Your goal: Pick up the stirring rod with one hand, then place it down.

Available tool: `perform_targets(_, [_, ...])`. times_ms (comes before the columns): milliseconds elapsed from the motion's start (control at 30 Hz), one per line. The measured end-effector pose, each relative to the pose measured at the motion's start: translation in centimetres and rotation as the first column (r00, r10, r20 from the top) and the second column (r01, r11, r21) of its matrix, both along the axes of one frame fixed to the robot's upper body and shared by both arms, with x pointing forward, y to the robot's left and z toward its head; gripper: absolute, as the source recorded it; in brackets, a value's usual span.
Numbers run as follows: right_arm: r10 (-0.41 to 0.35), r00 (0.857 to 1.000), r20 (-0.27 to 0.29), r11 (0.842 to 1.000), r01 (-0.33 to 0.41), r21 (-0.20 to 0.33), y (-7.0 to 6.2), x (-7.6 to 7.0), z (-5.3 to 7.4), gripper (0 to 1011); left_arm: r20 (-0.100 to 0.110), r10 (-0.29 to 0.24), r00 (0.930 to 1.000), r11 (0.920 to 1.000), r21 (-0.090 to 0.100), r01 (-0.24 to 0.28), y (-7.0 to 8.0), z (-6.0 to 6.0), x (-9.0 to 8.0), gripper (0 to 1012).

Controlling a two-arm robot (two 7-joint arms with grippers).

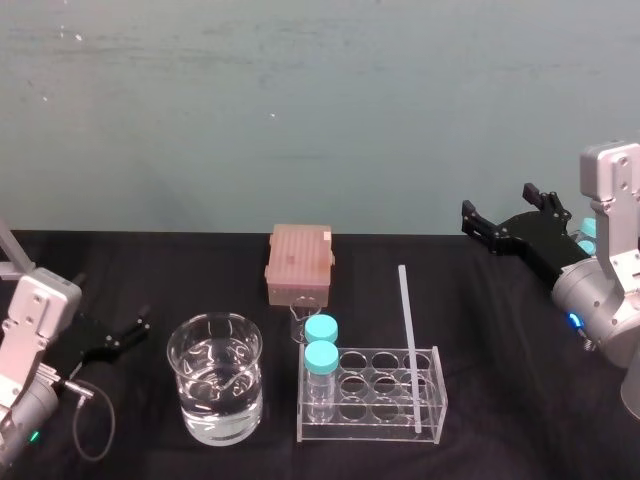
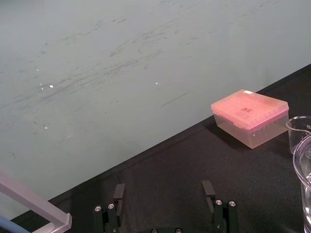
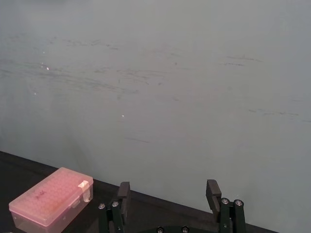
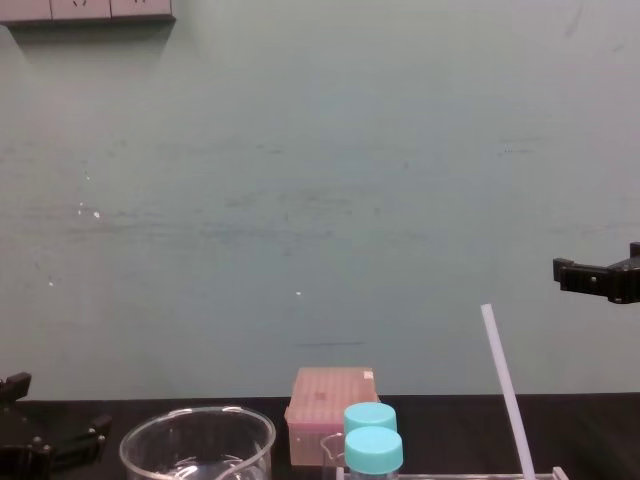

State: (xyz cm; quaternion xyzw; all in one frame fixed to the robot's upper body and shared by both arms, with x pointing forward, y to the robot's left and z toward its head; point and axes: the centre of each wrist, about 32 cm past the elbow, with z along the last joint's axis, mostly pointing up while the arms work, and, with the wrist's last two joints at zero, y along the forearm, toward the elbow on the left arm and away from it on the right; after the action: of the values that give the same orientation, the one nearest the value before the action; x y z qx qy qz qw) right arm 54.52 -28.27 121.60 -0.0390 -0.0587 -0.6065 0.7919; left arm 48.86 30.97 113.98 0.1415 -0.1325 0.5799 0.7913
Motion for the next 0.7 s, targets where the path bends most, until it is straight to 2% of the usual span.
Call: perform_targets(700, [-0.001, 1.0, 0.003, 1.0, 0.001, -0.001, 0.01, 0.02, 0.03, 1003, 0.0, 0.0, 1.0, 1.0, 0.0, 0.0, 0.0, -0.01, 0.0, 1005])
